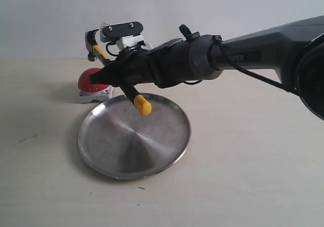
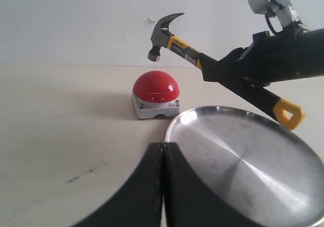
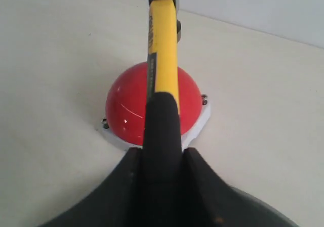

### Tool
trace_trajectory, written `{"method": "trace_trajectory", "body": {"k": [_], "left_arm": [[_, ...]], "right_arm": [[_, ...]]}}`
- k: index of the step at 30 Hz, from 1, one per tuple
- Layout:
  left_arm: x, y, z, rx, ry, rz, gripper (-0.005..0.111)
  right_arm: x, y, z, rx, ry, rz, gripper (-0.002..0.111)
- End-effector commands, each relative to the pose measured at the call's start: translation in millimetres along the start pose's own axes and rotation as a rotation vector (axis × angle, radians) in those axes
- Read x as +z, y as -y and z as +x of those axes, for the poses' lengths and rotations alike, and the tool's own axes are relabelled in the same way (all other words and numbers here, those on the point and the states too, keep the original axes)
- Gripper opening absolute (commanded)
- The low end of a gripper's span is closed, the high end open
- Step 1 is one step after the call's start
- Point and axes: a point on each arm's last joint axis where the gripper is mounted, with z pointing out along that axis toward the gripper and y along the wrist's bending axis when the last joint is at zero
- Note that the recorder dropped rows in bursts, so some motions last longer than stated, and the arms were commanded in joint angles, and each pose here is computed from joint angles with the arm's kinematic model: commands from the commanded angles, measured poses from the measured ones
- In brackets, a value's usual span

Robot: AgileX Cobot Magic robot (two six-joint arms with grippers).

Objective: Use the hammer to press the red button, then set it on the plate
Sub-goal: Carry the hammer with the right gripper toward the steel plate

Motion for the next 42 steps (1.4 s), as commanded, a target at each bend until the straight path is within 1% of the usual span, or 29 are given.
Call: {"method": "trace_trajectory", "body": {"k": [1, 5, 12, 14, 17, 22, 25, 28, 30, 32, 34, 36, 42], "left_arm": [[-1, -0.3, 0, 0.003, 0.005, -0.001, 0.000], [-1, -0.3, 0, 0.003, 0.005, -0.001, 0.000], [-1, -0.3, 0, 0.003, 0.005, -0.001, 0.000], [-1, -0.3, 0, 0.003, 0.005, -0.001, 0.000], [-1, -0.3, 0, 0.003, 0.005, -0.001, 0.000], [-1, -0.3, 0, 0.003, 0.005, -0.001, 0.000], [-1, -0.3, 0, 0.003, 0.005, -0.001, 0.000], [-1, -0.3, 0, 0.003, 0.005, -0.001, 0.000], [-1, -0.3, 0, 0.003, 0.005, -0.001, 0.000], [-1, -0.3, 0, 0.003, 0.005, -0.001, 0.000], [-1, -0.3, 0, 0.003, 0.005, -0.001, 0.000], [-1, -0.3, 0, 0.003, 0.005, -0.001, 0.000], [-1, -0.3, 0, 0.003, 0.005, -0.001, 0.000]], "right_arm": [[-11, -5, -22, -0.001, 0.057, -0.014, 0.000], [-24, -14, -36, -0.054, 0.078, -0.076, 0.000], [-83, -28, -93, -0.090, 0.232, -0.107, 0.000], [-92, -31, -99, -0.118, 0.249, -0.125, 0.000], [-95, -32, -100, -0.131, 0.241, -0.135, 0.000], [-77, -22, -74, -0.132, 0.168, -0.071, 0.000], [-57, -12, -44, -0.125, 0.092, -0.026, 0.000], [-31, -5, -10, -0.119, -0.005, -0.019, 0.000], [-18, -2, 7, -0.117, -0.050, -0.017, 0.000], [-15, 0, 11, -0.114, -0.056, -0.007, 0.000], [-21, -1, 2, -0.103, -0.026, 0.006, 0.000], [-35, -3, -17, -0.103, 0.034, 0.026, 0.000], [-92, -18, -75, -0.106, 0.211, 0.021, 0.000]]}}
